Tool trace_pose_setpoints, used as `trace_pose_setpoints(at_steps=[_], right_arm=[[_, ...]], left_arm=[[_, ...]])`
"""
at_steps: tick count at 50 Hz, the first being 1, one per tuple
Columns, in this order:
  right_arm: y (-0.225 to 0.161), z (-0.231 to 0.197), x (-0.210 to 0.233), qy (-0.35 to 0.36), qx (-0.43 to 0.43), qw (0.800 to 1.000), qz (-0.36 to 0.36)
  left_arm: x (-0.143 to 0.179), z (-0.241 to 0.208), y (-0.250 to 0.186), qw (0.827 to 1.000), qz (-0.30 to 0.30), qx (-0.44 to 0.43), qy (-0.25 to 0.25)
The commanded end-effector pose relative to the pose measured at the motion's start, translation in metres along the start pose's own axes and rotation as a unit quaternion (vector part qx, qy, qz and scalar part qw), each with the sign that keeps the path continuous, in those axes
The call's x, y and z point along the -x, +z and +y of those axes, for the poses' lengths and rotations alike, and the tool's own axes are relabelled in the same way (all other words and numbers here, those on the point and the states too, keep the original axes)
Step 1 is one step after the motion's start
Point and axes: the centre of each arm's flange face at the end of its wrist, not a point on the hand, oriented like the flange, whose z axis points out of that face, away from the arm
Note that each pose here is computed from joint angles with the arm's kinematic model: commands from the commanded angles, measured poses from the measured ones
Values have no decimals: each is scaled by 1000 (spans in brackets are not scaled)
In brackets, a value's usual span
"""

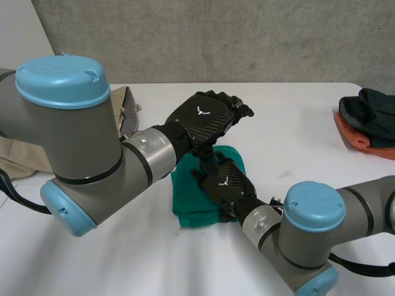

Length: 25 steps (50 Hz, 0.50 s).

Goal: Fold the laundry.

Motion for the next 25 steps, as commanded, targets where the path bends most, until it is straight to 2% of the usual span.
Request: trace_pose_setpoints(at_steps=[1, 12, 19, 25], right_arm=[[16, -1, -8, 3, -14, 1000, 10], [45, 2, -55, 30, 2, 998, 49], [46, 3, -66, 40, 13, 998, 46], [32, 9, -58, 56, 60, 996, 20]], left_arm=[[1, 0, 0, 1000, -1, 0, 0], [10, -8, -3, 1000, -14, -10, -7], [22, -17, -10, 999, -30, -21, -19], [22, -9, -11, 999, -30, -10, -25]])
